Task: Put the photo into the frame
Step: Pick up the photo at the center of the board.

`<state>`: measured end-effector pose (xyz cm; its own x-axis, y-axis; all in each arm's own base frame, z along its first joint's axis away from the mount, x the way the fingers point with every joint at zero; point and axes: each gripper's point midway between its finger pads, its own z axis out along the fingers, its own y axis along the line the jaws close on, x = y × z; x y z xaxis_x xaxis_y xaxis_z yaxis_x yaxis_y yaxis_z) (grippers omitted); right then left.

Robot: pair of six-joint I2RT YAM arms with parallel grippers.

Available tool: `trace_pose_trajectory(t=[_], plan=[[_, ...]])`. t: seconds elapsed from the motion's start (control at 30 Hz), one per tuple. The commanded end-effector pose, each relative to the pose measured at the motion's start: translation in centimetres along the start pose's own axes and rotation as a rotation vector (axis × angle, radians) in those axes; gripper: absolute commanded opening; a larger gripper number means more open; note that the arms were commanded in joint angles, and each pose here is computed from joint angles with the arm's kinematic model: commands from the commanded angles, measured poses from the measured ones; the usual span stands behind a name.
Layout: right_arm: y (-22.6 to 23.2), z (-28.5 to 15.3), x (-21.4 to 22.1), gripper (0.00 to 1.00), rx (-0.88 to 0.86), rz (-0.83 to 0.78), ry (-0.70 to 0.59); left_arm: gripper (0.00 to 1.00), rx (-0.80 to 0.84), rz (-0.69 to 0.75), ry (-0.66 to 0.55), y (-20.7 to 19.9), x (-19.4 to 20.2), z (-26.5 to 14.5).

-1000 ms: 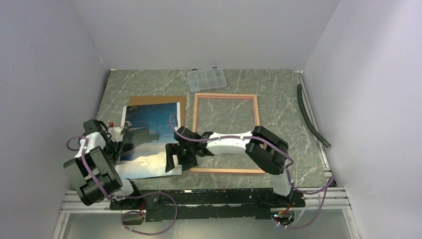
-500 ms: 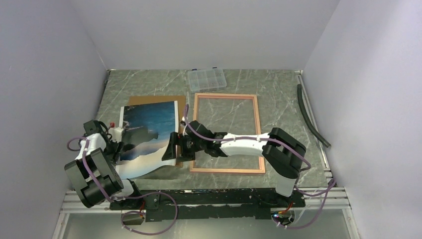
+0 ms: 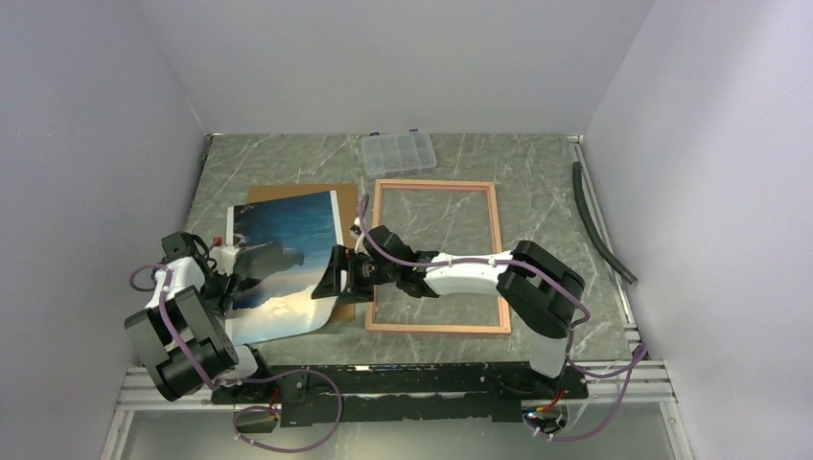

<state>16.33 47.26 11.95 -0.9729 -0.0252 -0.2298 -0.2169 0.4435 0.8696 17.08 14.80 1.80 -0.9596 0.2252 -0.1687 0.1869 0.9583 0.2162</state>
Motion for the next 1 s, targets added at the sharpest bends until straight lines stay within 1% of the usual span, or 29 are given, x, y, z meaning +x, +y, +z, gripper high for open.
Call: trace_pose_trajectory(t=[0.0, 0.17, 0.4, 0.57, 0.83, 0.97], plan=[[-1.4, -0.1, 0.0, 0.86, 0.036, 0.025, 0.012, 0.66, 0.096, 0.009, 0.004, -2.1, 0.5, -0.1], [-3.3, -0.8, 1.0, 0.84, 0.100, 0.043, 0.030, 0.66, 0.097, 0.007, 0.011, -2.1, 0.5, -0.2], [-3.8, 0.0, 1.5, 0.79, 0.061, 0.061, 0.051, 0.64, 0.119, -0.003, 0.002, -2.7, 0.6, -0.6], [-3.7, 0.2, 1.0, 0.77, 0.046, 0.051, 0.023, 0.64, 0.137, 0.003, 0.006, -3.1, 0.8, -0.4], [-3.5, 0.0, 0.3, 0.69, 0.045, 0.056, -0.025, 0.61, 0.154, 0.013, -0.003, -3.4, 0.6, -0.4], [-3.3, -0.4, 0.1, 0.61, 0.045, 0.050, -0.043, 0.60, 0.154, 0.017, -0.002, -3.4, 0.7, -0.3]])
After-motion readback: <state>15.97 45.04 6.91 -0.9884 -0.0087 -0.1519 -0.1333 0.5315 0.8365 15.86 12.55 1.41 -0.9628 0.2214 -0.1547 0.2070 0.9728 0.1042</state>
